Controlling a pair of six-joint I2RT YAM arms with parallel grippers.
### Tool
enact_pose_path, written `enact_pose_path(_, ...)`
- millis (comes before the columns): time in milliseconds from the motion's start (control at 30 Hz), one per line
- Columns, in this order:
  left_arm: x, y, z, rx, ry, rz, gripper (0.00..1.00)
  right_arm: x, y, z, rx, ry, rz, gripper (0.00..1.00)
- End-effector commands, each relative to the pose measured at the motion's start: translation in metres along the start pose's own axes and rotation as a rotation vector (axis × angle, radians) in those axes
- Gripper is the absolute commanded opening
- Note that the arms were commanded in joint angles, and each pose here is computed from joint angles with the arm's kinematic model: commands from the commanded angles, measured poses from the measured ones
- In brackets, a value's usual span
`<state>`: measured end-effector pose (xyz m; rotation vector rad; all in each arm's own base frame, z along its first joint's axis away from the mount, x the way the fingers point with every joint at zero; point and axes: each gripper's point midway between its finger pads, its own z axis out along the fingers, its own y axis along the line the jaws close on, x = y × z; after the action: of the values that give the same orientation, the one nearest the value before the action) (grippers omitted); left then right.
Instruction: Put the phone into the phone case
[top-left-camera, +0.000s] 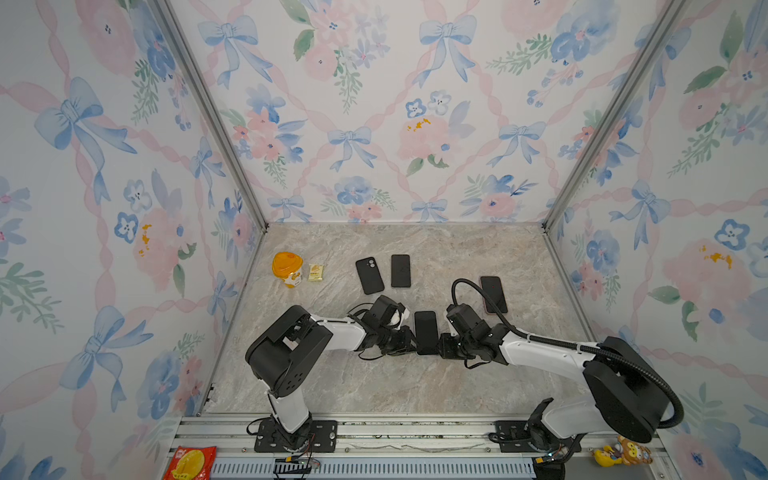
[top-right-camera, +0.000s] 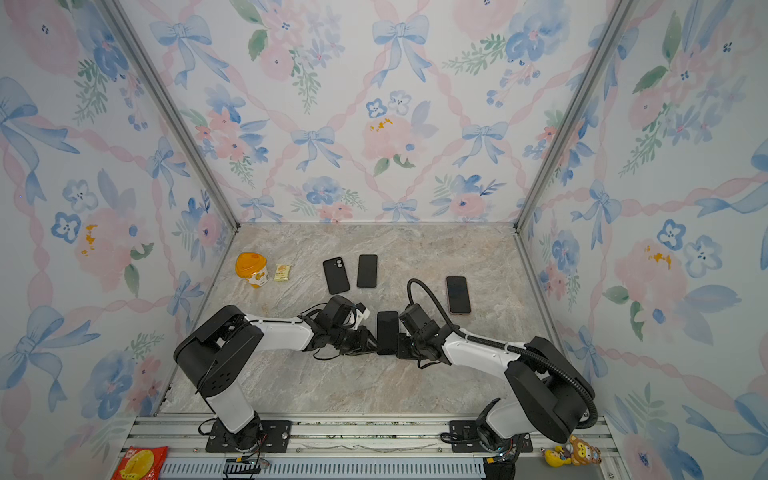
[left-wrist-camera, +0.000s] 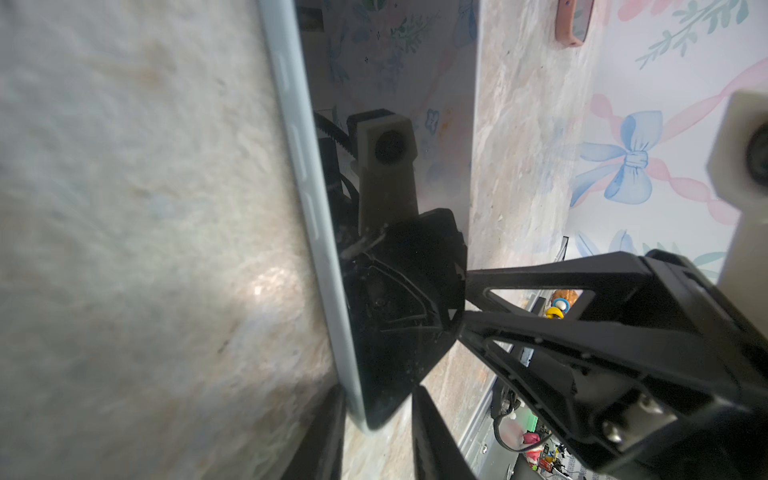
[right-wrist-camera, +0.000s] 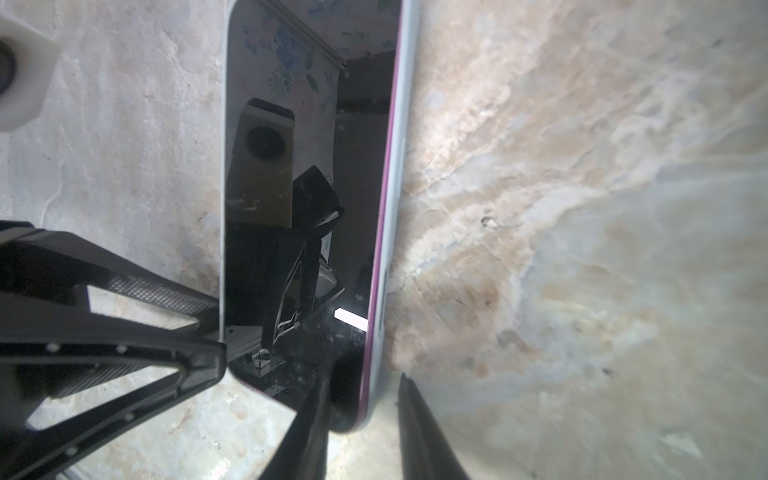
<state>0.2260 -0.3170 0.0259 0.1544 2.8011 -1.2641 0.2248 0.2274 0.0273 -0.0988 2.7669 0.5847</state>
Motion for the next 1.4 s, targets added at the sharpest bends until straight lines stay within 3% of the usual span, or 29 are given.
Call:
enact_pose_path(0, 0.016, 0.013, 0.001, -0.054, 0.049, -0.014, 0.34, 0.003, -0.002, 0.006, -0.011, 0.019, 0.020, 0.31)
enact_pose_path(333, 0.020, 0.012, 0.003, -0.046, 0.069, -0.013, 0.53, 0.006, -0.002, 0.009, -0.022, 0.025, 0.035, 0.31)
enact_pose_path(1167, 0.012, 0.002, 0.006, -0.037, 0.054, 0.005, 0.51, 0.011, -0.005, 0.010, -0.019, 0.040, 0.045, 0.21)
enact_pose_path(1267, 0.008, 0.003, 0.001, -0.065, 0.039, 0.014, 0.51, 0.002, -0.005, -0.005, 0.006, 0.007, 0.039, 0.23)
enact_pose_path(1367, -0.002, 0.008, -0.009, -0.108, 0.013, 0.016, 0.50, -0.011, -0.006, -0.020, 0.047, -0.049, 0.065, 0.36)
